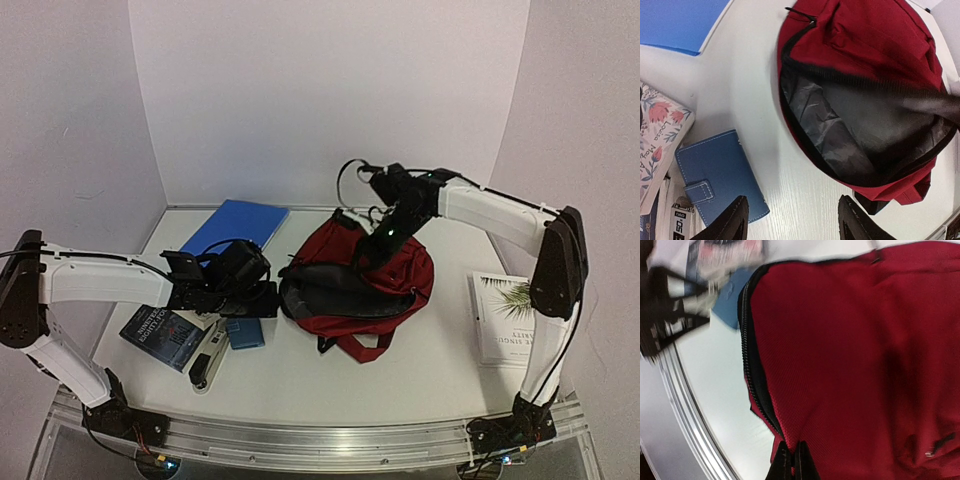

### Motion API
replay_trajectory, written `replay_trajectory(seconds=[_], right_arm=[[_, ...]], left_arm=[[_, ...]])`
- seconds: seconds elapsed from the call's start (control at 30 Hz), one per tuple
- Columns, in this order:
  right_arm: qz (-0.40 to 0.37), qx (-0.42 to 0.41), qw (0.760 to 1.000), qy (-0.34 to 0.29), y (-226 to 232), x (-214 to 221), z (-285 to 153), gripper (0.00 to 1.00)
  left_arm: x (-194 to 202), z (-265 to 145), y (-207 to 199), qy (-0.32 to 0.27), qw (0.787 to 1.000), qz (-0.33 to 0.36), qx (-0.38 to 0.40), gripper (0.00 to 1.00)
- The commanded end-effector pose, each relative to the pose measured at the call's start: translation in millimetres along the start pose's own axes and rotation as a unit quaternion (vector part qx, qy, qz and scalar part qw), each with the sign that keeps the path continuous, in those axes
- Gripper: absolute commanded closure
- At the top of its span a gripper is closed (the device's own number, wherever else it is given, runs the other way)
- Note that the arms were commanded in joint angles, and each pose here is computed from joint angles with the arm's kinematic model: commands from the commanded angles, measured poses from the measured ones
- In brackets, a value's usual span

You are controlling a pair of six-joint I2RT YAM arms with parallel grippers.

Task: Pack the student bag
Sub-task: Adjust the student bag at the center of the board.

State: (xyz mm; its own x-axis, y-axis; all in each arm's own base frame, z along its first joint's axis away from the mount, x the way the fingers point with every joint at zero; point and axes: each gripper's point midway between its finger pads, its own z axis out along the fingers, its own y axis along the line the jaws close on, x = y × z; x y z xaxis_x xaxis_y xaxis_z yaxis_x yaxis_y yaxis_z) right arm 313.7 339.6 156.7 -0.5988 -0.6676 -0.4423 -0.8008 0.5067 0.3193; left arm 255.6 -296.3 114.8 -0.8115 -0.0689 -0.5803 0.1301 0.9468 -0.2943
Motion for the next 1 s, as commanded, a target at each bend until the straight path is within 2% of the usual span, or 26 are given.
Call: replay_trajectory(seconds=[0.0,0.1,0.23,0.4,0.53,0.7,0.83,0.97], right_arm=[[0.084,-0.036,0.99,-0.105,-30.1,-44.8,-64.5,1.0],[0.128,-0.057,0.982,-0.126,-52.1,-50.0,-76.2,1.0],[0.153,-0.078,0.975,-0.143,-51.8,-54.1,-83.3,1.0],[0.193,-0.099,0.962,-0.164,-58.1,-58.8,-93.3,1.0],[0.234,-0.097,0.946,-0.203,-84.6,-65.5,-118.6,1.0],[0.284,-0.051,0.932,-0.221,-136.2,-52.0,-132.2,1.0],[0.353,0.047,0.915,-0.191,-208.2,-2.5,-113.4,1.0],[0.357,0.14,0.915,-0.122,-253.2,54.6,-82.0,1.0]], left_arm=[[-28.6,-14.1,-53.4,-0.053,0.991,0.08,0.093,0.39],[-36.5,-9.1,-80.4,-0.064,0.982,0.129,0.125,0.38],[-49.4,10.8,-114.7,-0.064,0.971,0.19,0.133,0.38],[-27.2,60.8,-133.8,-0.001,0.964,0.235,0.126,0.43],[15.0,84.9,-116.9,0.066,0.958,0.249,0.124,0.49],[59.7,86.8,-88.2,0.142,0.947,0.261,0.121,0.56],[84.4,83.4,-66.7,0.185,0.939,0.268,0.108,0.6],[96.5,80.3,-54.3,0.205,0.936,0.271,0.095,0.61]])
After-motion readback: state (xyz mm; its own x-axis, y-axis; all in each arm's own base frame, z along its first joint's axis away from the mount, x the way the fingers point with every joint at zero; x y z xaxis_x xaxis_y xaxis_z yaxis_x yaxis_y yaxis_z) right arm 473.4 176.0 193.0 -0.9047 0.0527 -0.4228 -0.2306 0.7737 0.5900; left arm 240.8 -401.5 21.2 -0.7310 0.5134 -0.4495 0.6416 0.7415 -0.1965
